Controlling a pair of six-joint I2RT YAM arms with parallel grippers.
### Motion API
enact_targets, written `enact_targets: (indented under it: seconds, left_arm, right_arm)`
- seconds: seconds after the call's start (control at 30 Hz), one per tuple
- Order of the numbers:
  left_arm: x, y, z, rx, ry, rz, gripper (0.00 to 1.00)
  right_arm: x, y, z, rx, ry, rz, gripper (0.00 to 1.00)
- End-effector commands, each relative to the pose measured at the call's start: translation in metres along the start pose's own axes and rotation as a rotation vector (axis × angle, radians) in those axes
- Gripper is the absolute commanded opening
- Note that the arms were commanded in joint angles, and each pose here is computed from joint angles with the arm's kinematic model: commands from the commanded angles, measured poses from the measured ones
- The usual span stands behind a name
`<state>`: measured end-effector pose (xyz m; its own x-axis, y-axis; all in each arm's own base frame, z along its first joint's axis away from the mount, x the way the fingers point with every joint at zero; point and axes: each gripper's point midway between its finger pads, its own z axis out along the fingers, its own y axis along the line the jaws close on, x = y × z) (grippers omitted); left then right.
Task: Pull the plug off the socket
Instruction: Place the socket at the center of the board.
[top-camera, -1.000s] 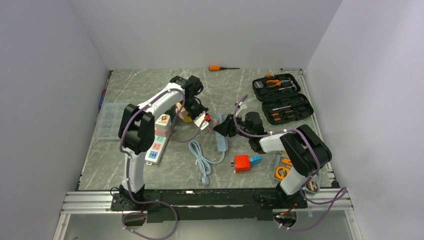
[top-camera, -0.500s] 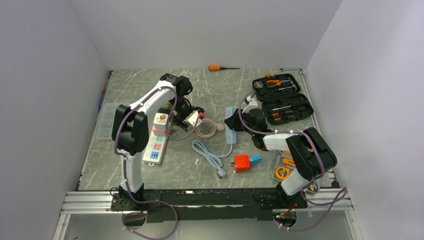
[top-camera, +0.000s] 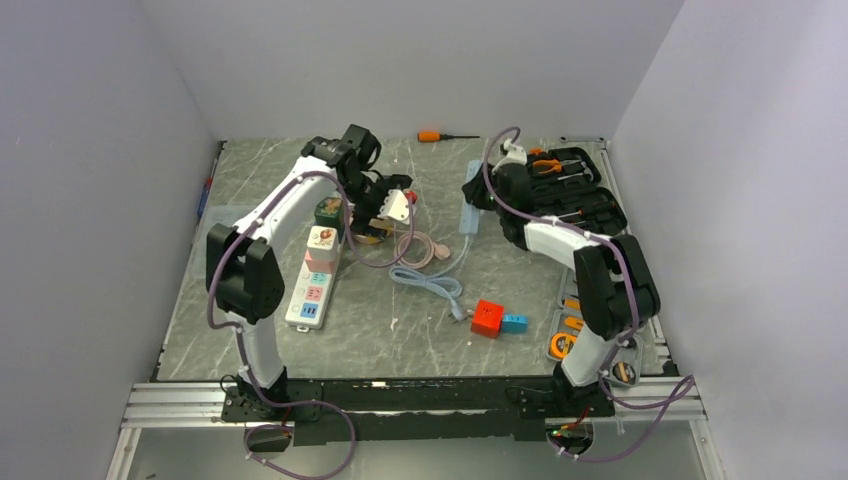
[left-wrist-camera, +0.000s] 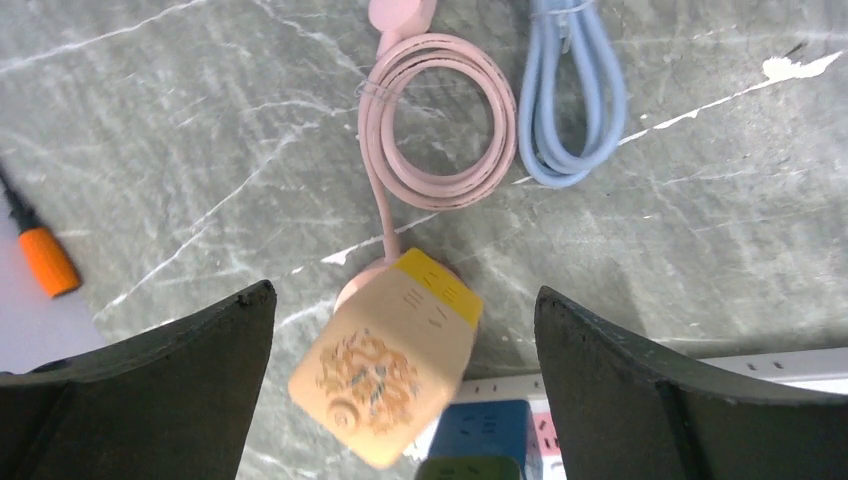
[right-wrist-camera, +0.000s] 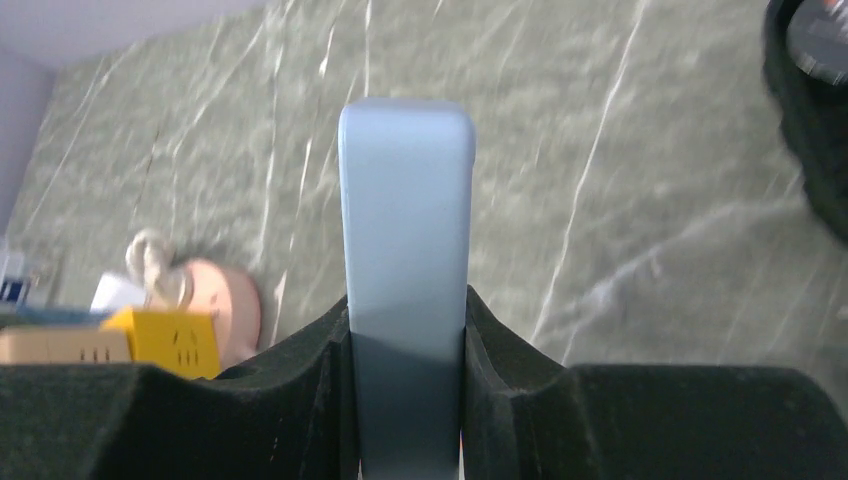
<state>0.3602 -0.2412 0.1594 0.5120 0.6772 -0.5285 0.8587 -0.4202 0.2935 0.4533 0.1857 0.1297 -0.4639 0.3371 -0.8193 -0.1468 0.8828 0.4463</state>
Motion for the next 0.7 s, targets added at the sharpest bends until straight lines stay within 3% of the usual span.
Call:
enact_targets:
  seconds: [0.0,0.27,0.37,0.5,0.57,0.67]
  left_arm:
    - [-0.026,-0.004,-0.047,-0.106,0.018,-0.114,0.99]
    - [-0.027,-0.043,-0.078,-0.209,0.100,-0.299,0.99]
    - [-0.027,-0.062,-0.084,-0.239,0.111,-0.313,0.99]
    - [-0.029,-0.079,-0.094,-0.303,0.120,-0.370,0.99]
    - [-0.032,-0.085,-0.098,-0.304,0.115,-0.442,0.99]
    - [-0.039,-0.099,-0.103,-0.287,0.106,-0.576,0.99]
  right_arm:
    - [-0.061,-0.027,0.030,0.147,-0.113,-0.040,0.00]
    - [-0.072,-0.076,0.103,0.370,0.015,-0.076,0.00]
    - [-0.063,-0.076,0.115,0.364,0.062,-0.061,0.03]
    - [-0.036,-0.080,0.119,0.372,0.158,-0.008,0.20]
    - [-0.025,-0.084,0.119,0.391,0.199,0.011,0.43]
    - [-0.019,-0.088,0.112,0.420,0.236,0.016,0.62]
